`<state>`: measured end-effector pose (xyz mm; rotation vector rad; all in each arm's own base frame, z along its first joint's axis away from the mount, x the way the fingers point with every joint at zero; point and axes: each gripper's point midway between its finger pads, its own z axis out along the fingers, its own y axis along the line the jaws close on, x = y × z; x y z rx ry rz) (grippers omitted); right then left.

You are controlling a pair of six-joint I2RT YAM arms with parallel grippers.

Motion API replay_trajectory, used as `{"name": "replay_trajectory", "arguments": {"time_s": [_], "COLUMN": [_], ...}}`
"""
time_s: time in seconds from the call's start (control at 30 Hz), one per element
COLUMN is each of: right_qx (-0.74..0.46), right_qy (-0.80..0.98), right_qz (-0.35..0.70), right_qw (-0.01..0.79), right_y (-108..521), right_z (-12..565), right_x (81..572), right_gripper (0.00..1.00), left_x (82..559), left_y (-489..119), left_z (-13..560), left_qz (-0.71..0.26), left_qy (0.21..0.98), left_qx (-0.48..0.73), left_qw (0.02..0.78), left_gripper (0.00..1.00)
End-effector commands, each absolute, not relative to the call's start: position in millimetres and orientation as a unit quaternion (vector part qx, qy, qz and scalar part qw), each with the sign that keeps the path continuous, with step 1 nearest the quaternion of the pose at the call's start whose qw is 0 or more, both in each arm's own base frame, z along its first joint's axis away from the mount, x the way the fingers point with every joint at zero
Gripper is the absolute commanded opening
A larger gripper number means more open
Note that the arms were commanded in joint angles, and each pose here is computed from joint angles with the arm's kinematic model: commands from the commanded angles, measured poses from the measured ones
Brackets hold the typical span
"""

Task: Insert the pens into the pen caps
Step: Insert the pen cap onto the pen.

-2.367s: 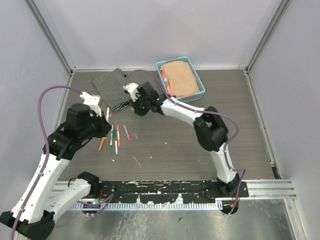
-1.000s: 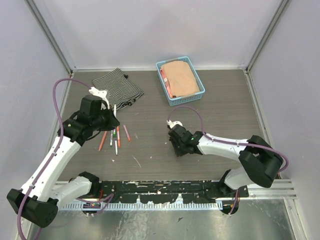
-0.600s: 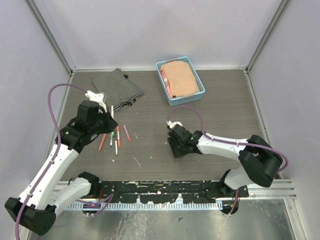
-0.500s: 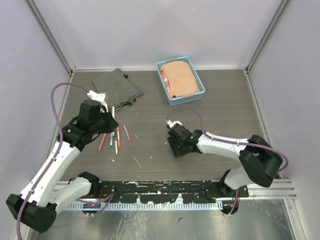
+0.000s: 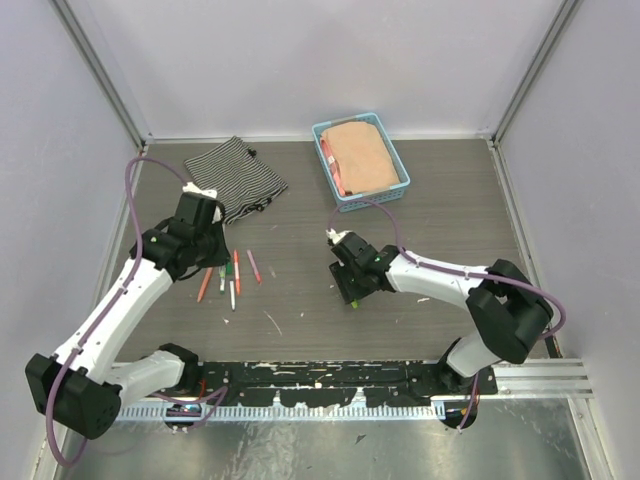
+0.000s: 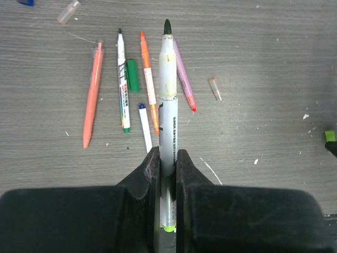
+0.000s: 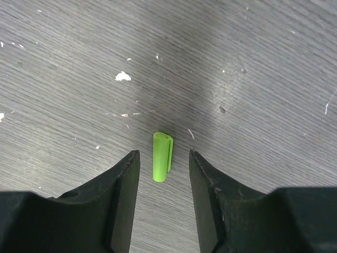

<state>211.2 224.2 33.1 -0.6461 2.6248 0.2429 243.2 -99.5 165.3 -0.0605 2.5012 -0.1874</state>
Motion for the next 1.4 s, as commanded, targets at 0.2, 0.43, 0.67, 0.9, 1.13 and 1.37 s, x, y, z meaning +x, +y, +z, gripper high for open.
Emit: {"name": "replay_trajectory", "arguments": {"time_s": [0.2,0.43,0.67,0.9,1.13,1.37], "right_qx": [-0.245,-0.244,-0.242,-0.244,-0.246,-0.250], "right_qy": [0.944,0.946,0.948,0.952,0.954,0.952], "right_qz": [0.085,0.074,0.067,0.048,0.032,0.057], "right_qw": [0.206,0.200,0.193,0.178,0.170,0.166], "right_y": [230,229,229,223,220,228], "right_z": [34,28,22,16,11,13], "right_x": [215,217,218,213,207,199], "right_gripper": [0.45,0.43,0.40,0.36,0.31,0.21], "left_x": [254,255,255,250,246,244], "left_y": [-100,-104,-109,-103,-96,-100], "left_z": [179,183,191,190,200,209], "left_qz": [-0.071,-0.082,-0.098,-0.080,-0.081,-0.104], "left_qy": [0.942,0.939,0.936,0.941,0.929,0.916], "left_qx": [-0.044,-0.036,-0.031,-0.018,-0.008,-0.003], "left_qw": [0.326,0.332,0.337,0.329,0.361,0.386], "left_gripper": [0.00,0.00,0.00,0.00,0.00,0.00]}}
